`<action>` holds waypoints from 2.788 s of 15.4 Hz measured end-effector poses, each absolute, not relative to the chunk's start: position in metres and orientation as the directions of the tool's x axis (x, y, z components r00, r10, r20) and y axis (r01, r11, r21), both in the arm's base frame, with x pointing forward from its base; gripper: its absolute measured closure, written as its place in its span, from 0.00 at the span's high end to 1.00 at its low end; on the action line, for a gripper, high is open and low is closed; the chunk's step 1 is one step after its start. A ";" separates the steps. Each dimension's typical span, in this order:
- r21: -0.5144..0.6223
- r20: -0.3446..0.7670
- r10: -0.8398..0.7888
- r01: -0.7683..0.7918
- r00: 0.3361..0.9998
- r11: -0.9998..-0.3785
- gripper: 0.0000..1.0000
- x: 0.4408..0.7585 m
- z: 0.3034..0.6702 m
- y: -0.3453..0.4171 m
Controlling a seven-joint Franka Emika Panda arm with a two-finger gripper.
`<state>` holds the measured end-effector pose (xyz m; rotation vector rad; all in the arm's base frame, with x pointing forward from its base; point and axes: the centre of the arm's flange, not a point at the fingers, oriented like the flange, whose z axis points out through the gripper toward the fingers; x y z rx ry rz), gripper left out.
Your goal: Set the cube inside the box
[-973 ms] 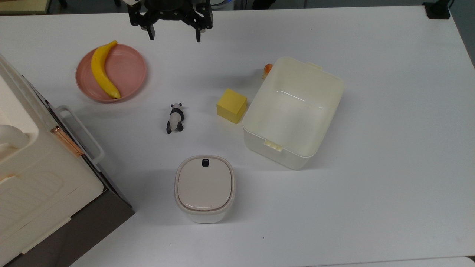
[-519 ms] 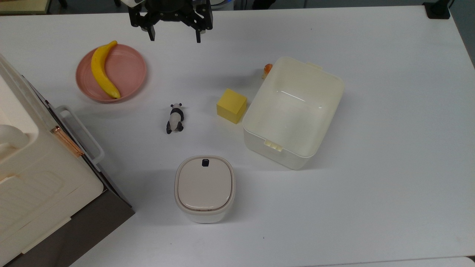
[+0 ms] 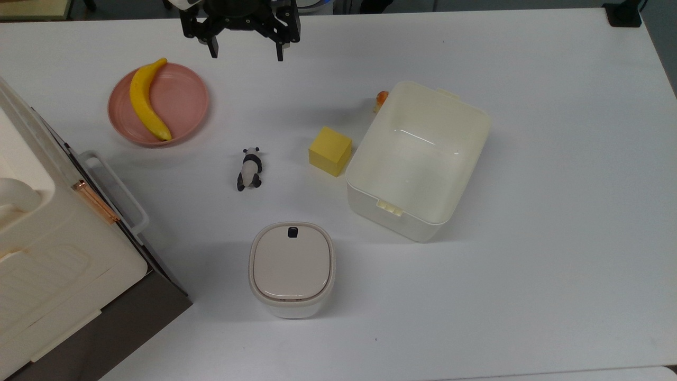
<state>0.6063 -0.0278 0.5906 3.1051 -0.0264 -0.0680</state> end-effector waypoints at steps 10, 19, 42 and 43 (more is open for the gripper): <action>-0.010 -0.051 -0.031 -0.031 0.998 -0.999 1.00 0.606 0.586 -0.018; -0.013 -0.089 -0.007 -0.008 0.996 -1.000 1.00 0.605 0.568 -0.011; -0.043 -0.139 0.865 0.869 0.483 -0.492 0.96 0.630 0.382 0.084; -0.041 -0.151 0.869 0.875 0.472 -0.482 0.96 0.628 0.373 0.087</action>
